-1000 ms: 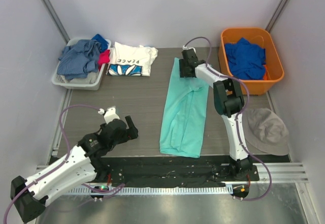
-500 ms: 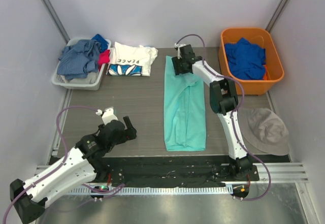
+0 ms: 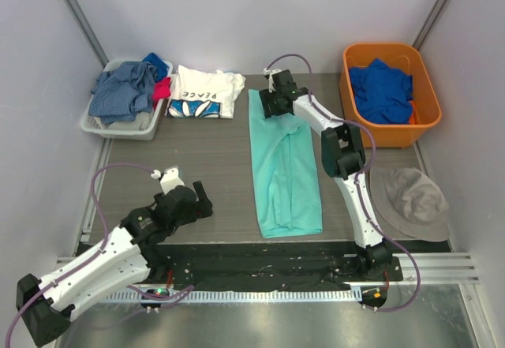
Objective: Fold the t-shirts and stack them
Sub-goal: Fold the tshirt
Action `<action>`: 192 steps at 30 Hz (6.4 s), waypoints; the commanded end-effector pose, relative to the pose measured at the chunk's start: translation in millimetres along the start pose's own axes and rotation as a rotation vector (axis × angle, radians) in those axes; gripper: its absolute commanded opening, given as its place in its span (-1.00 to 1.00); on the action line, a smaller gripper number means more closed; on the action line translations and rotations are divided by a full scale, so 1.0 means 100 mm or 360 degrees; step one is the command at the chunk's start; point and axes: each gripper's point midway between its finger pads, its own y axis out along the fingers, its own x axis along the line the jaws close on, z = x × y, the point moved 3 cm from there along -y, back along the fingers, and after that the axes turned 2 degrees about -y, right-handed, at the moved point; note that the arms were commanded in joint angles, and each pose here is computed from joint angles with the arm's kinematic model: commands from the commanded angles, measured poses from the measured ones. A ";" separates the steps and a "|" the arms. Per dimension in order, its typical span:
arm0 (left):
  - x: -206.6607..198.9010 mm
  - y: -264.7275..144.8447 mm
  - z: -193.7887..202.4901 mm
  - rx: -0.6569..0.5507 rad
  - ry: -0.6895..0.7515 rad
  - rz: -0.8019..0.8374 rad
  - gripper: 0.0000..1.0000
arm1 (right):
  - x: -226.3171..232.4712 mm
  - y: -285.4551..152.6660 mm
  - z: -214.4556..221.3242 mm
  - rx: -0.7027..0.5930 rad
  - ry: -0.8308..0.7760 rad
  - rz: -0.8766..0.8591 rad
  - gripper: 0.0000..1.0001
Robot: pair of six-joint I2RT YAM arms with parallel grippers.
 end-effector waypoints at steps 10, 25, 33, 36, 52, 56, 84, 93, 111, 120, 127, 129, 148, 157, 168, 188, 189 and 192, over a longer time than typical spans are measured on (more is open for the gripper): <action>0.01 -0.04 -0.07 -0.0079 -0.0064 0.0020 1.00 | 0.09 0.19 0.27 0.0120 0.0289 0.0112 0.35; -0.27 -0.06 -0.27 -0.0145 -0.0049 0.0139 0.99 | 0.10 -1.39 -0.96 -0.0422 0.0355 0.0044 0.40; -0.87 0.32 -0.03 0.0069 -0.0014 0.0308 0.99 | -0.09 -2.40 0.39 -0.0212 0.0745 0.0335 0.56; -1.09 0.34 0.15 0.0087 0.0023 0.0362 0.99 | 0.02 -2.79 0.86 -0.0234 0.0834 0.0322 0.99; -1.97 0.18 1.34 0.0222 0.0129 0.0542 0.99 | 0.05 -3.39 2.15 -0.0063 0.1010 0.0363 0.99; -1.90 0.15 1.31 0.0199 0.0086 0.0542 0.99 | 0.06 -3.36 2.21 -0.0043 0.0994 0.0357 0.99; -1.32 0.37 1.30 0.0074 0.0039 0.0241 0.61 | 0.12 -3.27 2.26 0.0026 0.0964 0.0307 1.00; -1.49 0.44 1.47 0.0153 0.0036 0.0281 0.34 | 0.15 -3.28 2.28 0.0052 0.0971 0.0278 0.99; -1.44 0.31 1.45 0.0181 0.0067 0.0293 -1.00 | 0.17 -3.27 2.32 0.0051 0.1003 0.0261 0.99; -1.08 0.19 0.99 -0.0027 0.0157 0.0095 -1.00 | 0.26 -3.21 2.46 0.0135 0.1025 0.0224 0.99; -1.08 0.21 1.03 0.0006 0.0169 0.0090 -1.00 | 0.54 -3.23 2.60 0.0215 0.0985 0.0149 0.84; -1.10 0.22 1.05 0.0015 0.0170 0.0093 -1.00 | 0.66 -3.24 2.64 0.0239 0.0981 0.0104 0.71; -1.21 0.25 1.13 0.0058 0.0207 0.0113 -1.00 | 0.98 -3.16 3.09 0.0354 0.1036 -0.0009 0.13; -1.18 0.25 1.14 0.0068 0.0210 0.0114 -1.00 | 1.15 -3.09 3.09 0.0371 0.1045 -0.0079 0.12; -1.20 0.25 1.15 0.0074 0.0208 0.0126 -1.00 | 1.27 -3.06 3.23 0.0425 0.1042 -0.0112 -0.91; -1.51 0.06 0.17 -0.0223 0.0120 0.0240 -1.00 | 1.04 -3.30 2.09 -0.0178 0.1031 0.0116 -0.99; -1.54 0.09 0.13 -0.0228 0.0125 0.0236 -1.00 | 1.01 -3.25 2.03 -0.0204 0.1013 0.0175 -0.98; -1.62 0.19 -0.03 -0.0249 0.0144 0.0239 -1.00 | 0.96 -3.24 1.76 -0.0288 0.0981 0.0217 -0.99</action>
